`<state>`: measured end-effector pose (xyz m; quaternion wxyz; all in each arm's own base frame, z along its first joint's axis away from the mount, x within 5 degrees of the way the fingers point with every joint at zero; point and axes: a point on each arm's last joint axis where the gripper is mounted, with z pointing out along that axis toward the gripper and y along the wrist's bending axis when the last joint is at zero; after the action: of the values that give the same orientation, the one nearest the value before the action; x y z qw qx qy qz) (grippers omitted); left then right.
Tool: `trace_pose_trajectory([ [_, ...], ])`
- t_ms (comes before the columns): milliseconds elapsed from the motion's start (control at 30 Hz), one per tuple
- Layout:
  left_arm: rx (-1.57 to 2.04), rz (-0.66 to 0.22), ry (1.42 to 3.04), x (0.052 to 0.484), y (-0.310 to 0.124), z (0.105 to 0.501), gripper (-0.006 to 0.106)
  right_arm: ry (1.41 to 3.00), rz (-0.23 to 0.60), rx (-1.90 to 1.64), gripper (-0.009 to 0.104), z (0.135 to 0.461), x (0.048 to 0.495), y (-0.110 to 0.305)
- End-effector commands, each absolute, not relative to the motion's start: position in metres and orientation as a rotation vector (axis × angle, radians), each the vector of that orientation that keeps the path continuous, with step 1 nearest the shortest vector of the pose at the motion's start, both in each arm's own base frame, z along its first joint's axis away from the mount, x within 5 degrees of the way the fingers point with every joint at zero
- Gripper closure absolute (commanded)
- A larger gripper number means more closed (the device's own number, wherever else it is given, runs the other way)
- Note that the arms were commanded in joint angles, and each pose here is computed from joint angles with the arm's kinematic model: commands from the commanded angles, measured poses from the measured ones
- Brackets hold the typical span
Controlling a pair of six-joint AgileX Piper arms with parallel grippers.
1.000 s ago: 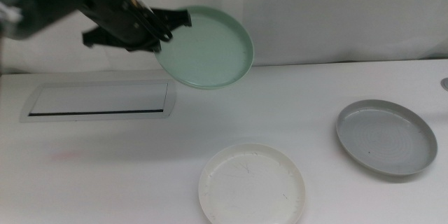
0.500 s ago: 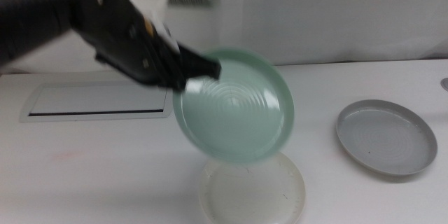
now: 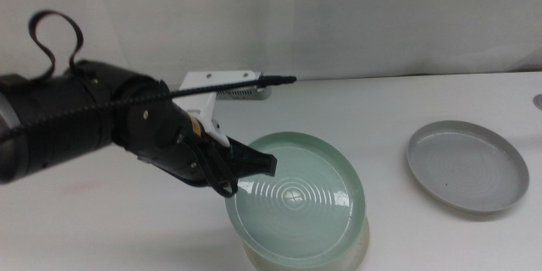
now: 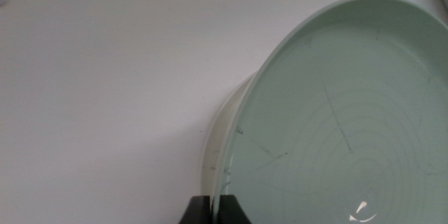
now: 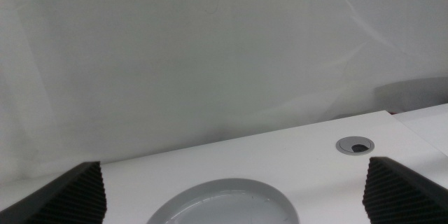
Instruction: Stack the three bowls on top of each other.
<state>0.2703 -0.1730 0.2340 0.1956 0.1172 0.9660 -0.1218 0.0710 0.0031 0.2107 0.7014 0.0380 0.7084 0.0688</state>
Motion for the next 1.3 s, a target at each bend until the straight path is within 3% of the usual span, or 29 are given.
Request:
trace_pose_trajectory([
  [0,0.302,-0.387,2.673,0.27,-0.176,0.231,0.103,1.609,0.146,0.074,-0.008,0.198,0.07,0.003],
  [467,0.348,-0.339,2.819,0.275,-0.199,0.169,0.103,1.611,0.148,0.076,-0.008,0.198,0.07,0.003],
  [767,0.311,-0.336,2.841,0.276,-0.2,0.162,0.103,1.609,0.148,0.076,-0.008,0.198,0.07,0.003],
  [833,0.315,-0.331,2.836,0.277,-0.2,0.162,0.099,1.609,0.148,0.076,-0.008,0.198,0.07,0.003],
  [933,0.327,-0.331,2.829,0.278,-0.201,0.164,0.066,1.609,0.148,0.076,-0.008,0.198,0.07,0.003],
  [1033,0.327,-0.332,2.826,0.278,-0.201,0.165,0.016,1.607,0.148,0.076,-0.008,0.198,0.07,0.003],
  [1067,0.322,-0.333,2.83,0.278,-0.201,0.166,0.008,1.607,0.148,0.076,-0.008,0.198,0.07,0.003],
  [1267,0.372,-0.324,2.746,0.283,-0.201,0.187,0.009,1.607,0.148,0.076,-0.008,0.198,0.07,0.003],
])
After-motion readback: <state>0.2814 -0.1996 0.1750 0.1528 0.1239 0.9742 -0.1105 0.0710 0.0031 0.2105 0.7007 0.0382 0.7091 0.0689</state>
